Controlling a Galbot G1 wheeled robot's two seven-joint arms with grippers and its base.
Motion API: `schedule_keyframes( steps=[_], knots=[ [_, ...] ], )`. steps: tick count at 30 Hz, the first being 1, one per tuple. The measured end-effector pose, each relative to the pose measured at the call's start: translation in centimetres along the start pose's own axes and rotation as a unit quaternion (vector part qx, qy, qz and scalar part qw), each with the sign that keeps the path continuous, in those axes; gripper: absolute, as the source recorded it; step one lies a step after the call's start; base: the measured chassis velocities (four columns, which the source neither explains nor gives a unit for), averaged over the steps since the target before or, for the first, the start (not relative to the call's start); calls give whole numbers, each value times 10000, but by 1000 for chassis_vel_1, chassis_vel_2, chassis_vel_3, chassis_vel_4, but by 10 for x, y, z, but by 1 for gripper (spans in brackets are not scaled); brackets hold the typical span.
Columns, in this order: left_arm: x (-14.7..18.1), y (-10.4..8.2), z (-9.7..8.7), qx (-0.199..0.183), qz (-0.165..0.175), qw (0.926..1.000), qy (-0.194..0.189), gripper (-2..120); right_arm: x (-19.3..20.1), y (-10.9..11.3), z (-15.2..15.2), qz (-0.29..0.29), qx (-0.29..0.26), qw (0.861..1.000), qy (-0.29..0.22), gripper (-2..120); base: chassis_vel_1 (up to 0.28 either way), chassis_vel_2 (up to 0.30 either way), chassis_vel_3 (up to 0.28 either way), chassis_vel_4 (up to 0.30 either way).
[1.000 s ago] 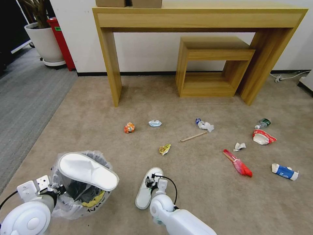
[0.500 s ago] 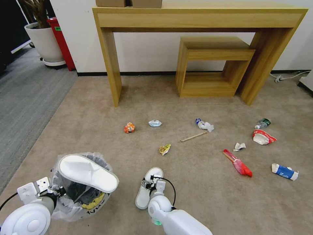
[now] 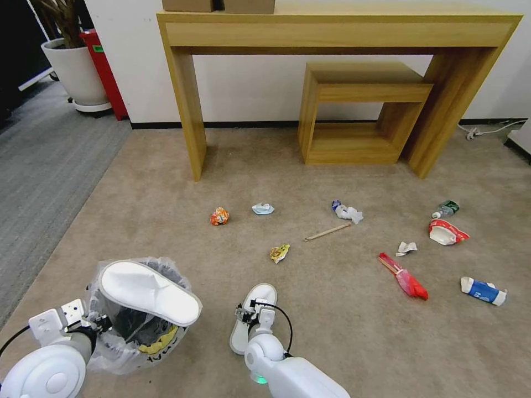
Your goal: Pick up the trash bin and place the garbage on the floor into it.
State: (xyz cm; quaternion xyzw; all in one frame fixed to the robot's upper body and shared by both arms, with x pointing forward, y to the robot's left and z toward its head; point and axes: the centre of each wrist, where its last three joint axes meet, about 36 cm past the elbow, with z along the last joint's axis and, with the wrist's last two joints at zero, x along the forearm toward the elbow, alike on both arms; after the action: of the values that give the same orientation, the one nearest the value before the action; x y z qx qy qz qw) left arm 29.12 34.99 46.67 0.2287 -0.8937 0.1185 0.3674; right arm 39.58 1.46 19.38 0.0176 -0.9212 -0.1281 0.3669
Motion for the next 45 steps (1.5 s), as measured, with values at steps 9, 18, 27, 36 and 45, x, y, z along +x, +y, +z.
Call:
schedule_keyframes(
  steps=[9,18,27,36,45],
  knots=[
    [0,-1,0,-16,25,10000,-25,0,0,-7,-1,88,13,9999,-54,71,0,0,0,0],
    [2,-1,-3,-47,45,9999,-94,0,6,-10,-22,89,-110,9996,-242,37,0,0,0,0],
    [6,1,0,-76,40,9999,-139,0,15,-8,-34,-1,-216,9989,-404,6,0,0,0,0],
    [6,2,1,-105,43,9998,-181,0,20,-17,-19,-8,38,9986,-528,12,0,0,0,0],
    [5,3,0,-112,31,9998,-186,0,16,-7,-19,-11,-66,9988,-476,43,0,0,0,0]
  ],
)
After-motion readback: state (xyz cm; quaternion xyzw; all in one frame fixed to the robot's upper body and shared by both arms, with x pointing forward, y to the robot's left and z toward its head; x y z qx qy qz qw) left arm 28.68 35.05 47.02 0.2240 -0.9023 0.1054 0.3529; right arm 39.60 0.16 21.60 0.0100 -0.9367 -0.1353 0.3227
